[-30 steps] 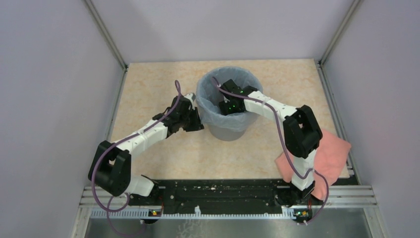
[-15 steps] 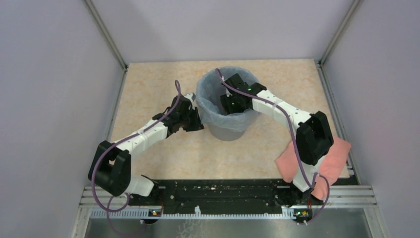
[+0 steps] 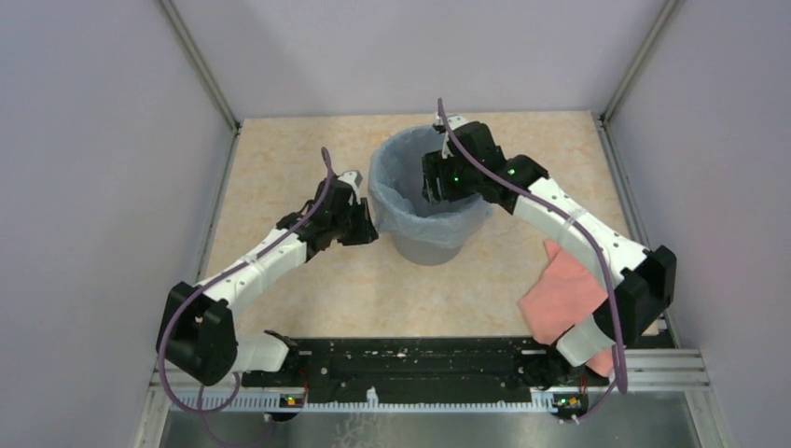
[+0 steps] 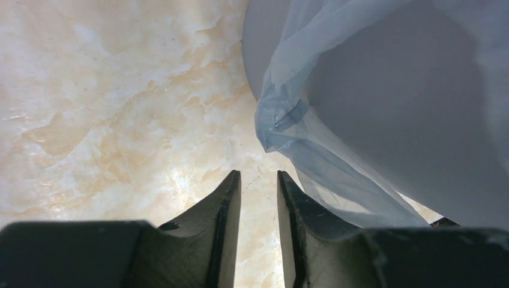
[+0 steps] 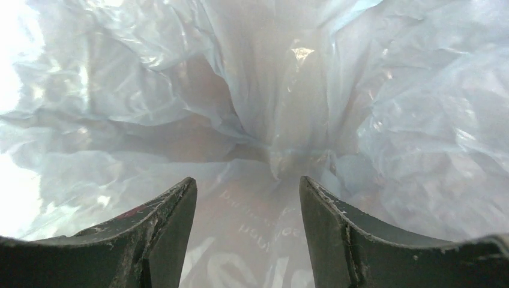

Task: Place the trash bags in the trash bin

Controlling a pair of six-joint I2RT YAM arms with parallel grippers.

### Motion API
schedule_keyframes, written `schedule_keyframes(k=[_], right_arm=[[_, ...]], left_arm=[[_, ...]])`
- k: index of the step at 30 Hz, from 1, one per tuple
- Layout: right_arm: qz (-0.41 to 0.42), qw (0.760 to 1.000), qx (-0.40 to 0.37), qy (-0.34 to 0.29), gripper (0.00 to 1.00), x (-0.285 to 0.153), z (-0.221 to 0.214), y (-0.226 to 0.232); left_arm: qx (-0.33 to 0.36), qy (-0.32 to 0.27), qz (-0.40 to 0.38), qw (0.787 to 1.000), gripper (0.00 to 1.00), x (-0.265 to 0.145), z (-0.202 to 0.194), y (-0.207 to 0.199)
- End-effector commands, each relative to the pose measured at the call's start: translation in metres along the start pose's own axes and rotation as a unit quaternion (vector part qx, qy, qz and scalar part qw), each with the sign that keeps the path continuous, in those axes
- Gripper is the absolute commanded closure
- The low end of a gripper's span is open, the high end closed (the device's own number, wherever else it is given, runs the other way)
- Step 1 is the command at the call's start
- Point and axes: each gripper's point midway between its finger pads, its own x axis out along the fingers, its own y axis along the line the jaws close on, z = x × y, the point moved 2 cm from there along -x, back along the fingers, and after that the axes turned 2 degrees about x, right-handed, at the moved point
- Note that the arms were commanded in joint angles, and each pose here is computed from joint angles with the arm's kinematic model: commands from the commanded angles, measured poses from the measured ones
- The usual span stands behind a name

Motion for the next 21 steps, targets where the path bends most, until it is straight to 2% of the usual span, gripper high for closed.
schedule_keyframes(k=[1, 11, 16, 21], right_arm=[[0.026, 0.997, 0.011, -0.076, 0.35, -0.034, 0.028, 0.011], [0.002, 0.986, 0.027, -0.165, 0.21, -0.090, 0.048, -0.003], [-0.072, 0.980, 0.040, -0.179, 0.17, -0.109, 0.050, -0.028], [-0.159, 0.970, 0.060, -0.175, 0.02, -0.113, 0.041, -0.063]], left_arm=[[0.025, -0.055, 0.012, 0.998, 0.62, -0.029, 0.028, -0.004], [0.068, -0.134, 0.015, 0.989, 0.39, -0.088, 0.058, -0.011], [0.075, -0.173, -0.008, 0.982, 0.21, -0.116, 0.080, -0.028], [0.082, -0.189, -0.053, 0.977, 0.06, -0.128, 0.098, -0.051]])
